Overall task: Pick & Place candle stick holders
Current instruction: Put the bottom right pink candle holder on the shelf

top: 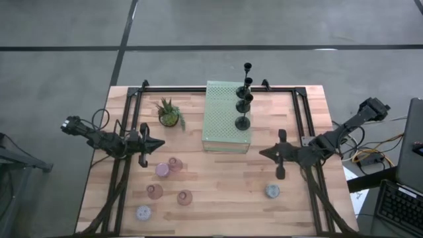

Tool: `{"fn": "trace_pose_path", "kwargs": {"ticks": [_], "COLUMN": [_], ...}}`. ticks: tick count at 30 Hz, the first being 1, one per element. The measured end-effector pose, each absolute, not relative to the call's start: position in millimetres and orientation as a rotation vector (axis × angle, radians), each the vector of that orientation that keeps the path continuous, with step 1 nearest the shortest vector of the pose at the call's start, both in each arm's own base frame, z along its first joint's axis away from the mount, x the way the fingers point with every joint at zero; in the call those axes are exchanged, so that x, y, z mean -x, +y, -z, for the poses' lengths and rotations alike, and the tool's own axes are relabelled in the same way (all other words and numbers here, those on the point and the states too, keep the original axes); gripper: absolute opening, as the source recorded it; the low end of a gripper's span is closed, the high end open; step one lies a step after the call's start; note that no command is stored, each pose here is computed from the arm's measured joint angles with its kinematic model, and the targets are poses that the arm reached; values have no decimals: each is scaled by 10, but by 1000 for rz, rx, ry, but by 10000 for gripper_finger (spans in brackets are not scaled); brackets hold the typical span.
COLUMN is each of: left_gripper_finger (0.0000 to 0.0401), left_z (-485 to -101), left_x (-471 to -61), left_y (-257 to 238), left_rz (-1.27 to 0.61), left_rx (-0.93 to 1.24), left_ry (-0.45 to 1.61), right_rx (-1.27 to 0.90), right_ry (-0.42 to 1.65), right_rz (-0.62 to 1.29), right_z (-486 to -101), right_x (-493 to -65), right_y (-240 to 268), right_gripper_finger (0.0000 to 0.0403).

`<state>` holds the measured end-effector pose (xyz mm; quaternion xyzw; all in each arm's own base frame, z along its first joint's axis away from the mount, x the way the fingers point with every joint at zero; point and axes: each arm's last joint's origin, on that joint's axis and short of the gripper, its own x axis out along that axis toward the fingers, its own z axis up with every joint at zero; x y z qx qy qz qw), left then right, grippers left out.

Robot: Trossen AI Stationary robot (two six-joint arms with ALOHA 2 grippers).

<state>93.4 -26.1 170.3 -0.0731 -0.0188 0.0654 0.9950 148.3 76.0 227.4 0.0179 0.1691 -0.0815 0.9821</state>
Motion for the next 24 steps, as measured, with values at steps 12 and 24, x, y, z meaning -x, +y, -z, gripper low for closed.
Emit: {"fn": "trace_pose_path", "kwargs": {"ticks": [12, 24], "left_gripper_finger": [12, 12], "left_z": [-1703, -1703], "left_x": [-934, -934], "left_y": [-261, -261], "left_rz": [-131, -131], "left_rx": [147, 147], "left_ry": [-38, -38], "right_rx": [-50, -129], "right_ry": [100, 25], "right_rz": [23, 29], "right_z": [-2127, -1963], "right_x": [-1086, -786], "right_y": [480, 290], "right_gripper_finger": [8, 8]}}
